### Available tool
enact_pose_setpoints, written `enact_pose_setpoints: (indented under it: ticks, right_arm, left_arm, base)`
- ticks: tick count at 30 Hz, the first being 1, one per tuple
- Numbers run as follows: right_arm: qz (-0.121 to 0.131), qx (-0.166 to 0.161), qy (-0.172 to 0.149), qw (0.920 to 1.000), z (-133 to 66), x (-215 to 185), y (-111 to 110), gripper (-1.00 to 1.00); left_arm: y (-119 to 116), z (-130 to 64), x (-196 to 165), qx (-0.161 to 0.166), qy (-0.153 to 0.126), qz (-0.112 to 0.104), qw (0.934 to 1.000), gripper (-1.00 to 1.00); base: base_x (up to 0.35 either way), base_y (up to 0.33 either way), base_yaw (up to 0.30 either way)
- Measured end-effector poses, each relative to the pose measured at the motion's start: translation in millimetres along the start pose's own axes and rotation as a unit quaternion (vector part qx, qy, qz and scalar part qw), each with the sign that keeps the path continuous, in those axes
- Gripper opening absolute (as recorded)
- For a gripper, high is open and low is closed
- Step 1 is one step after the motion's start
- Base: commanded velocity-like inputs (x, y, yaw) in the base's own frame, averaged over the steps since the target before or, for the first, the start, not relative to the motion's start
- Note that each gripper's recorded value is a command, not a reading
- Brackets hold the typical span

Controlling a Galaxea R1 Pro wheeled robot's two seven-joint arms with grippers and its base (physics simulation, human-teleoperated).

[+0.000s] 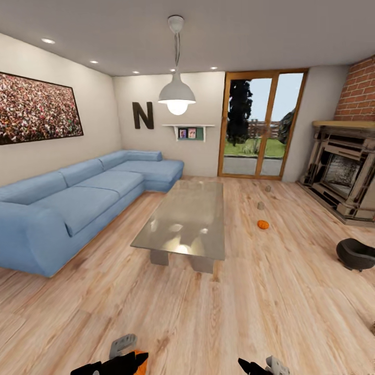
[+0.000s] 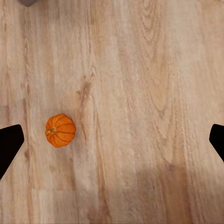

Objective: Place each of the two pumpkins and all three candles from the living room inside a cabinet in the living room (use any cabinet), then make sure every cabinet is closed, and position the cauldron so it is next to a table in the living room.

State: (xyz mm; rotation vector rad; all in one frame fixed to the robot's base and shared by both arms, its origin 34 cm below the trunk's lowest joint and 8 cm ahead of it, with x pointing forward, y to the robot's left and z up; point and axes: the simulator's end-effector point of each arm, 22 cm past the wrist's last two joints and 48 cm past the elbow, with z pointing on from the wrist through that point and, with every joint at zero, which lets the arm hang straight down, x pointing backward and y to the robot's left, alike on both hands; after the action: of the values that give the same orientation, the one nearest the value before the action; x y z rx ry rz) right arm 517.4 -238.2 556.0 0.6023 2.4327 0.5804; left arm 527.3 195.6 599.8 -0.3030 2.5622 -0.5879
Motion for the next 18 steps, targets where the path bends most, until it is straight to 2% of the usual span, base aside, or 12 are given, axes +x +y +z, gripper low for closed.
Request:
enact_pose_setpoints:
  ticks: [8, 12, 18]
  right_arm:
    - [-0.001, -0.001, -0.002, 1.0, -0.4, -1.5, 1.2, 1.0]
    - [-0.001, -0.001, -0.002, 1.0, -0.4, -1.6, 1.2, 1.0]
    - [-0.001, -0.001, -0.002, 1.0, -0.3, -1.6, 1.3, 1.0]
  left_arm:
    - [-0.8, -0.7, -1.5, 0.001, -0.002, 0.001, 1.0, 1.0]
    - [-0.8, -0.8, -1.6, 0.001, -0.002, 0.001, 1.0, 1.0]
    - [-0.8, -0.6, -1.5, 0.0, -0.002, 0.002, 1.0, 1.0]
  base:
    - [0.177, 0.19, -0.235]
    - [0.104, 0.133, -0.068]
    - [0.045, 0.031, -0.014]
